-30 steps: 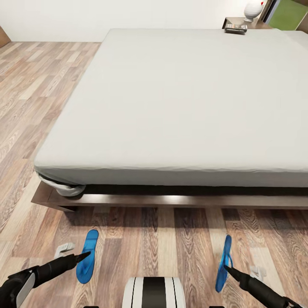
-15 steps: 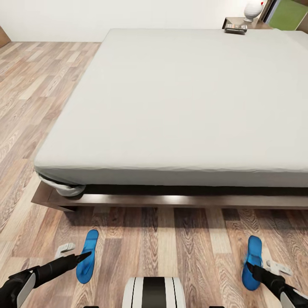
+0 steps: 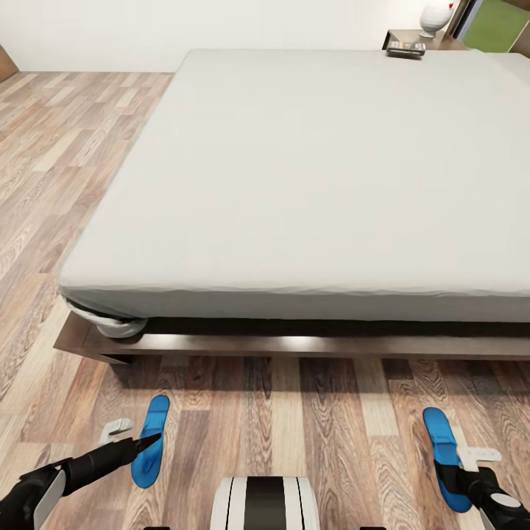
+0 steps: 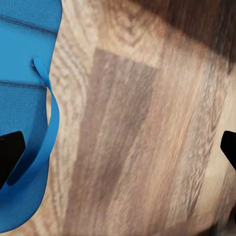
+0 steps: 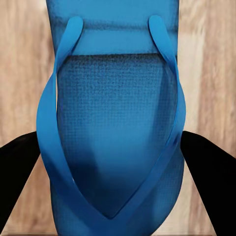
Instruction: In the bedroom, move the book from the bed onto either nightstand, and place the two sandals side by side next to the bed.
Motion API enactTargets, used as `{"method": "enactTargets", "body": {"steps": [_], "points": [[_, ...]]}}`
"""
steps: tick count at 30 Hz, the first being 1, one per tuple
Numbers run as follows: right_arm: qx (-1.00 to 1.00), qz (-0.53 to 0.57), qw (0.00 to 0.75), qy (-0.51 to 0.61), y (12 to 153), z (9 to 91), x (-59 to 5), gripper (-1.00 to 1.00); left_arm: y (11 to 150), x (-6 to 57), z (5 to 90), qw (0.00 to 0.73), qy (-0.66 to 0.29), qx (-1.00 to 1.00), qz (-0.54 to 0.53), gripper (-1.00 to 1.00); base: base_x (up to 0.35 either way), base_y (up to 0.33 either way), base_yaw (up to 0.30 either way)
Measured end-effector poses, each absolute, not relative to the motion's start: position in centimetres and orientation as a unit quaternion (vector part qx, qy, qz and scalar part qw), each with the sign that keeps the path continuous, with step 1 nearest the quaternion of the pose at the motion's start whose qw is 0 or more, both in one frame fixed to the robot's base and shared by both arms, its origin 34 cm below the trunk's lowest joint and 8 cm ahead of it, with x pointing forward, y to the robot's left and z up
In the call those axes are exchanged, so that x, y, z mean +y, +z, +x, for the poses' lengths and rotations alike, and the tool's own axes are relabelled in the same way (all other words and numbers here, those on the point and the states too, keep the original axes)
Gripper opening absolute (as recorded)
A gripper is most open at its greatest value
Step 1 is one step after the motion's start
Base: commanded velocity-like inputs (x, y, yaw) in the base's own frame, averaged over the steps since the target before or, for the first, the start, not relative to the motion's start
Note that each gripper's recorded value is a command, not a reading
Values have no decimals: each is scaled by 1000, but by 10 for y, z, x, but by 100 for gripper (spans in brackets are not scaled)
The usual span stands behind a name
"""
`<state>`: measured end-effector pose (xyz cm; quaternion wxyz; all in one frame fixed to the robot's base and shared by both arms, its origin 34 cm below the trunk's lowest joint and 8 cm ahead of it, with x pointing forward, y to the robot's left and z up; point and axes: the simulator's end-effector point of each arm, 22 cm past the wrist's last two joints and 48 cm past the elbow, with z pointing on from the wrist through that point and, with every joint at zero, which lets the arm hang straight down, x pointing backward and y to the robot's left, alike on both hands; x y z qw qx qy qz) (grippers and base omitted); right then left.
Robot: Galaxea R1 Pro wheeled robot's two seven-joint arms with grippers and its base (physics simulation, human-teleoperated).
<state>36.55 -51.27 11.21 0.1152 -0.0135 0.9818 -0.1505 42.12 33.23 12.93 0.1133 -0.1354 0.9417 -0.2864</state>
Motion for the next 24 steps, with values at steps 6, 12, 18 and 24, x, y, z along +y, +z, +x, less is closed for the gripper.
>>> {"method": "enactTargets", "body": {"steps": [6,12,18,24], "points": [[981,-13,119,-151,114,369,-515,-100,129,331,421,113,-287,942,-136,100,0,0,0],[980,-16,130,-149,114,374,-511,-100,129,332,421,113,-285,942,-136,100,0,60,0],[981,-29,152,-114,113,384,-496,-100,129,332,421,113,-285,942,-135,100,0,252,0],[989,-41,144,9,105,376,-442,-100,129,332,421,113,-285,942,-136,100,0,274,0]]}}
